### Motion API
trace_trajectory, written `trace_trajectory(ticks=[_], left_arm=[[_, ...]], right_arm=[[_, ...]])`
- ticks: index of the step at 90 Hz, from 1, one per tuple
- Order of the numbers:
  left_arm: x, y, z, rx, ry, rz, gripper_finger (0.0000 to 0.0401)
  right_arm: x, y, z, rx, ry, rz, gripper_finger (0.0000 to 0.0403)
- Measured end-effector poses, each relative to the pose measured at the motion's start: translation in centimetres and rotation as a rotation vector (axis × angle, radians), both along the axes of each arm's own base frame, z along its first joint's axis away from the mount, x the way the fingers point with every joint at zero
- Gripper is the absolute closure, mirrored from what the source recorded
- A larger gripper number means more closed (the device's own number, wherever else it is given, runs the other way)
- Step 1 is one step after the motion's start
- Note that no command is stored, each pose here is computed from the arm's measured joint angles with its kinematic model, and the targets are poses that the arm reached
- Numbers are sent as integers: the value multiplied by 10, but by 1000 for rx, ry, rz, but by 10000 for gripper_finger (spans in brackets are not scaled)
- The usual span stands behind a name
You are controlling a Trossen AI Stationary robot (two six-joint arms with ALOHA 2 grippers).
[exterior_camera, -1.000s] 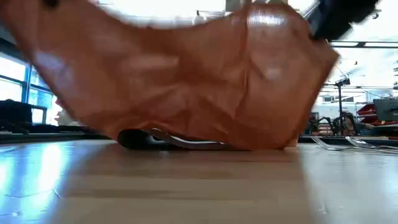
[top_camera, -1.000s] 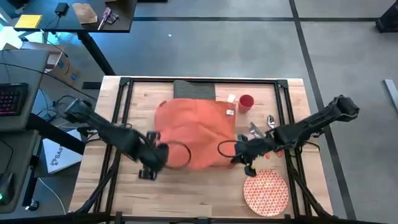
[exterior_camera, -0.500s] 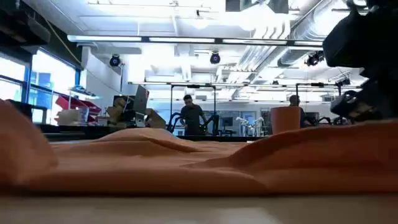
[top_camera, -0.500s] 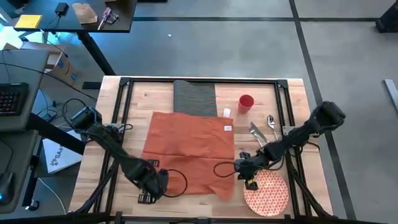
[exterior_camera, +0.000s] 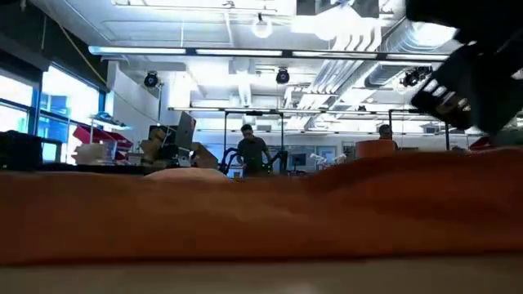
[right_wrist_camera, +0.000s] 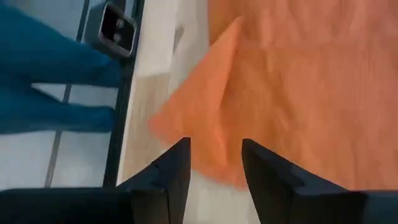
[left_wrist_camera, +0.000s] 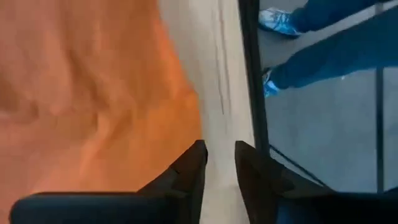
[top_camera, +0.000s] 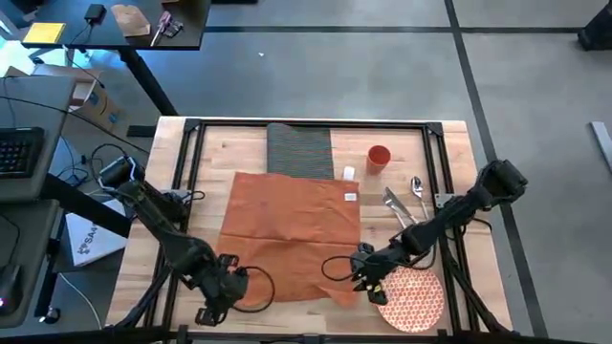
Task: Set table place
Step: Move the orange napkin to the center of the table, then fold the orange napkin
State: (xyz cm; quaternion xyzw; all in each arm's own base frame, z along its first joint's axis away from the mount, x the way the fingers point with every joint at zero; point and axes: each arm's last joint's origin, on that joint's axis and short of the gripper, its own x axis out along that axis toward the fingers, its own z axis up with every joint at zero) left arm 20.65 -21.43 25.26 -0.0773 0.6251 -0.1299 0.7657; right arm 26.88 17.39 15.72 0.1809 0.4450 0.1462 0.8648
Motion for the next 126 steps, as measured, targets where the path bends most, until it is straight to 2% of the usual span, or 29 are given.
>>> trace_trajectory(ticks=[12,24,32,40,48,64,72,78,94,109,126], left_arm=[[-4,8,5,41,12,171,324],[-4,10,6,43,4,277,331],[-1,16,5,51,35,427,333],[5,30,7,55,65,574,334],[13,54,12,74,87,721,334],[24,122,21,190,150,869,333],[27,162,22,238,190,913,333],[29,192,18,235,204,927,333],[19,260,-13,198,294,914,317],[5,299,-38,208,272,836,272],[-6,328,-59,232,186,779,237]], right_arm=[[15,12,-28,44,27,-16,289],[18,30,-46,61,93,114,307],[18,38,-45,65,126,144,317],[19,40,-35,53,147,149,323],[22,39,-10,37,138,126,324],[18,24,29,-122,175,48,324],[16,13,51,-155,165,-28,324],[14,1,63,-152,170,-110,324],[9,-27,94,-129,71,-404,324],[11,-42,111,-96,-44,-586,324],[20,-52,115,-29,-85,-663,324]])
